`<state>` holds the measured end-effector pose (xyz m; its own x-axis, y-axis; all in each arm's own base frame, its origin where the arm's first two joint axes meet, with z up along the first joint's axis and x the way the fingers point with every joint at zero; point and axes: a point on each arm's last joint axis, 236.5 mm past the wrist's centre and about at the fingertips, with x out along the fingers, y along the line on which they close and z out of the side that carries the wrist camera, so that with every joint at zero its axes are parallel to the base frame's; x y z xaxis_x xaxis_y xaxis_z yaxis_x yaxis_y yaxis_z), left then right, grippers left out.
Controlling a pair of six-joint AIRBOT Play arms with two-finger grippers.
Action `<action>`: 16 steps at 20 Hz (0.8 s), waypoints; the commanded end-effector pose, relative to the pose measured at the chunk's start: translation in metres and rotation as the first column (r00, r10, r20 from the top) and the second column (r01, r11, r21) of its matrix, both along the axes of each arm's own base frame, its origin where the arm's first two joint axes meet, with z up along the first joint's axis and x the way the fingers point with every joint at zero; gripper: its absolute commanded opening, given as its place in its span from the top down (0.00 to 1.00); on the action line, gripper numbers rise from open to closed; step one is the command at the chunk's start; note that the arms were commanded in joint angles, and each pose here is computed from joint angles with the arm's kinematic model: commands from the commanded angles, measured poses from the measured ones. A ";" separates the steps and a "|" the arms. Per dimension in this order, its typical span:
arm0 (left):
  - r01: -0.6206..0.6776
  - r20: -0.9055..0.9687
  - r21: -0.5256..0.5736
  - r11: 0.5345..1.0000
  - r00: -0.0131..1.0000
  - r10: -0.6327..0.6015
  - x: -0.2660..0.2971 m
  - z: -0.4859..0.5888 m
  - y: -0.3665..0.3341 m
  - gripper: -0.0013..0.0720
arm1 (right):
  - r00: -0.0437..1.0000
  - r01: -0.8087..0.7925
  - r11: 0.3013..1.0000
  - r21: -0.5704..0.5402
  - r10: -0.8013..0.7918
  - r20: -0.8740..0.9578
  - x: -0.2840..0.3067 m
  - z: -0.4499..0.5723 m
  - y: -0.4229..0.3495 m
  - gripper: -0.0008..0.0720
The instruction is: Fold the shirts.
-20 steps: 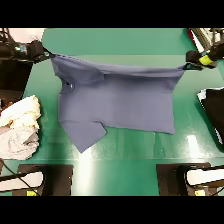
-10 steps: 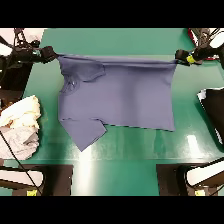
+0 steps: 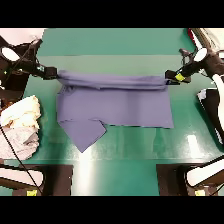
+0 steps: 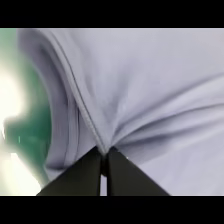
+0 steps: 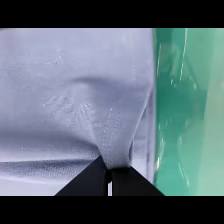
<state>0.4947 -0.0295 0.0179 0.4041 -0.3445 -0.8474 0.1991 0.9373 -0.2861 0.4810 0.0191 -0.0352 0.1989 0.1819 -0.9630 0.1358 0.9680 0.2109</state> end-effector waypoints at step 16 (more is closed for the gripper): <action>-0.229 -0.238 0.019 0.973 0.944 0.227 -0.147 -0.011 0.002 0.30 | 0.995 -0.080 0.996 0.038 0.077 0.069 -0.061 0.109 -0.005 0.43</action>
<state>0.3836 -0.0126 0.0102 0.2189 -0.2384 -0.9462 -0.0155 0.9687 -0.2476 0.4268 0.0211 0.0479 0.1955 0.2440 -0.9499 0.0474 0.9651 0.2577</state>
